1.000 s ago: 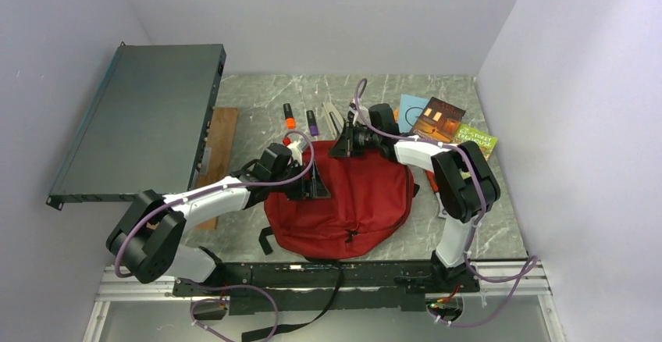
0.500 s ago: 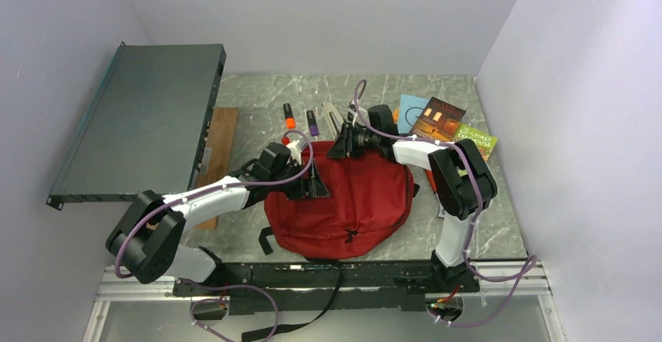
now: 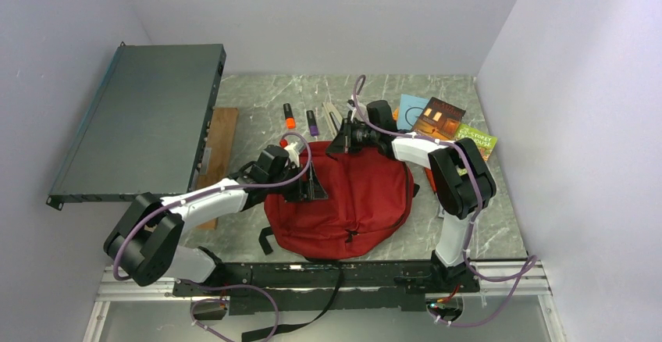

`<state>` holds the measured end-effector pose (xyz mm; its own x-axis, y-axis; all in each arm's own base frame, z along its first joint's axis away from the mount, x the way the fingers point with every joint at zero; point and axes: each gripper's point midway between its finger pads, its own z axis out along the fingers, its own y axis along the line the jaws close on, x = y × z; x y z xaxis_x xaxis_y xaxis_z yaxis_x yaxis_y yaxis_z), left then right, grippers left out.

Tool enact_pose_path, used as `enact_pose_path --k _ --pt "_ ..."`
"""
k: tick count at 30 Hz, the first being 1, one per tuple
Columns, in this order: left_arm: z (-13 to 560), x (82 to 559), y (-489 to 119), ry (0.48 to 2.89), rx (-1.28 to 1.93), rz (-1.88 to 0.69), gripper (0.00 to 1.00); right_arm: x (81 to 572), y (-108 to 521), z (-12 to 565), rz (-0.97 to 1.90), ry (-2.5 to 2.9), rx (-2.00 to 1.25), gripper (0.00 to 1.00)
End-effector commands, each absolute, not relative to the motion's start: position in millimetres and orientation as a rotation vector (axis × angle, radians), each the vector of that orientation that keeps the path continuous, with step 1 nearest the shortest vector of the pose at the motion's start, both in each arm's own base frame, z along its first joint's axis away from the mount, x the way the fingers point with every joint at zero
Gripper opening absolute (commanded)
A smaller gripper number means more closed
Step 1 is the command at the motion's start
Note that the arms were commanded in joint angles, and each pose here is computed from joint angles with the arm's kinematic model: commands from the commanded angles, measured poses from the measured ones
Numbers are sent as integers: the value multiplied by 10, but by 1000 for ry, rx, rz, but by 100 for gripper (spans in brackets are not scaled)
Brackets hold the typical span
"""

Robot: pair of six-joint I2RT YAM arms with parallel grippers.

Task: Pack the student bag
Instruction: Unzip the student bag at the center of the board.

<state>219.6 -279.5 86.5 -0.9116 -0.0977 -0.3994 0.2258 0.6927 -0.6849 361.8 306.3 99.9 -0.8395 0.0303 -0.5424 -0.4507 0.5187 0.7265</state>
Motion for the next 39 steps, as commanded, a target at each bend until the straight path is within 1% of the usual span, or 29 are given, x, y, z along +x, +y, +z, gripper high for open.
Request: enact_pose_path --k 1,5,8,9,13,17,19,21,25,26,27,29,30,33,35,39 --pt "1005 2227 -2822 2437 109 -1124 73 3713 3094 1180 1299 2197 -373 0" --pt "1013 2228 -2828 2434 111 -1129 73 3697 3075 1160 1279 2196 -385 0" --pt "1007 2221 -2828 2437 112 -1130 73 3698 3064 1151 1262 2196 -402 17" --pt "1015 2222 -2829 2434 113 -1132 73 3706 3059 1134 1253 2203 -411 20" --pt "1032 2219 -2826 2429 112 -1136 73 3709 3081 1090 1257 2210 -440 26" --pt "1039 2214 -2820 2426 112 -1135 73 3708 3095 1022 1245 2220 -458 30" --pt "1037 2210 -2820 2427 114 -1135 73 3709 3107 1010 1245 2219 -459 30" --pt "1034 2214 -2822 2427 111 -1135 73 3717 3117 994 1253 2224 -453 25" --pt "1052 2231 -2848 2426 111 -1146 73 3731 3139 977 1234 2226 -467 26" --pt "1063 2238 -2853 2422 113 -1146 73 3742 3135 981 1229 2226 -468 24" --pt "1076 2249 -2856 2419 115 -1143 73 3743 3142 989 1230 2224 -471 19" --pt "1098 2300 -2851 2411 112 -1129 73 3751 3137 997 1222 2235 -467 1" --pt "1132 2343 -2863 2399 107 -1136 73 3751 3123 1019 1211 2240 -457 0" --pt "1202 2493 -2869 2372 34 -1205 67 3699 3097 1223 1228 2195 -423 0" --pt "1261 2628 -2865 2336 -31 -1249 62 3633 3119 1319 1287 2175 -394 0" --pt "1261 2876 -2902 2313 -96 -1224 51 3552 3178 1456 1418 2136 -313 0"
